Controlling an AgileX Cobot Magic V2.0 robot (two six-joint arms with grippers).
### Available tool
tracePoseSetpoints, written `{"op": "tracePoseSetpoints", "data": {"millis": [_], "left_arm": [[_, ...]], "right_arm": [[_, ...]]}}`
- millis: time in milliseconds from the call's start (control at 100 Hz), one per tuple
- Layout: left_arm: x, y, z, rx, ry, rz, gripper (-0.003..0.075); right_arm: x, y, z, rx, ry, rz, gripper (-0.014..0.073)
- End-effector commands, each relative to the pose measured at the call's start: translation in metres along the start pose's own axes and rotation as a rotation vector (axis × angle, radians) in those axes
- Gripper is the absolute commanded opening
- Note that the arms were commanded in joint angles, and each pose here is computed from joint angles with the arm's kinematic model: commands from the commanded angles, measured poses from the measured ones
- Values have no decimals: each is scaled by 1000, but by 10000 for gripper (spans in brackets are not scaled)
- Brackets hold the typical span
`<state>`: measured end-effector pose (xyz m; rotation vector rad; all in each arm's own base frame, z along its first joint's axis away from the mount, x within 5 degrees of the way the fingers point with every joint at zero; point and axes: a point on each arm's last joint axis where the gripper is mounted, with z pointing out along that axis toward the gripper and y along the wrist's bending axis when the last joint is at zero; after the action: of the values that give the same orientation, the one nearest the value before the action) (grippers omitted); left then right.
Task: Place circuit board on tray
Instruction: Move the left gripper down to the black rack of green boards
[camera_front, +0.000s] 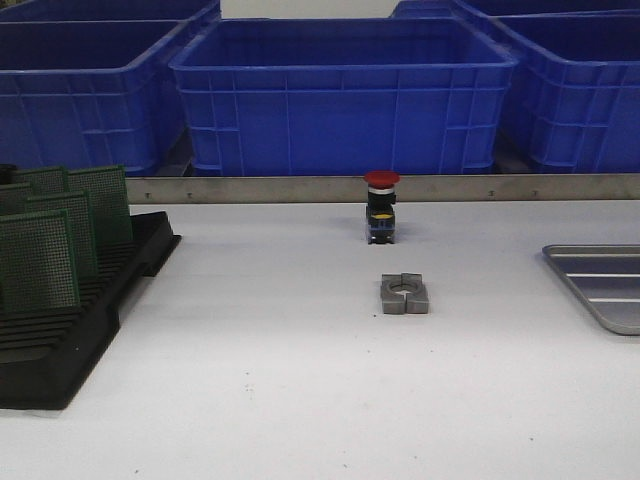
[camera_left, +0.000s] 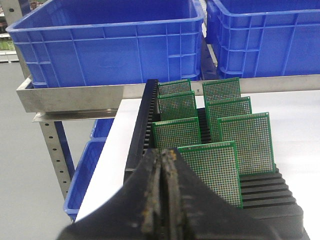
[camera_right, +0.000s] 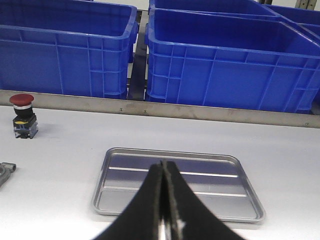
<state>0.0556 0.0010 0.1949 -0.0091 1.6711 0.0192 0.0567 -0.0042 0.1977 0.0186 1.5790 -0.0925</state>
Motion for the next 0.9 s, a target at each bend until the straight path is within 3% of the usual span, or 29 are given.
{"op": "tracePoseSetpoints", "data": {"millis": [0, 480, 560, 750, 890], "left_arm": [[-3, 0, -1, 0, -95, -8, -20], [-5, 0, -1, 0, -114, -8, -20], [-11, 0, -3, 6, -149, -61, -20], [-47, -1, -11, 15, -167, -79, -20], [-81, -1, -12, 23, -57, -77, -20]], "right_arm": [[-8, 0, -2, 5, -100, -17, -60], [-8, 0, -2, 5, -100, -17, -60], [-8, 0, -2, 5, -100, -17, -60], [-8, 0, -2, 5, -100, -17, -60], [-8, 0, -2, 5, -100, -17, -60]]}}
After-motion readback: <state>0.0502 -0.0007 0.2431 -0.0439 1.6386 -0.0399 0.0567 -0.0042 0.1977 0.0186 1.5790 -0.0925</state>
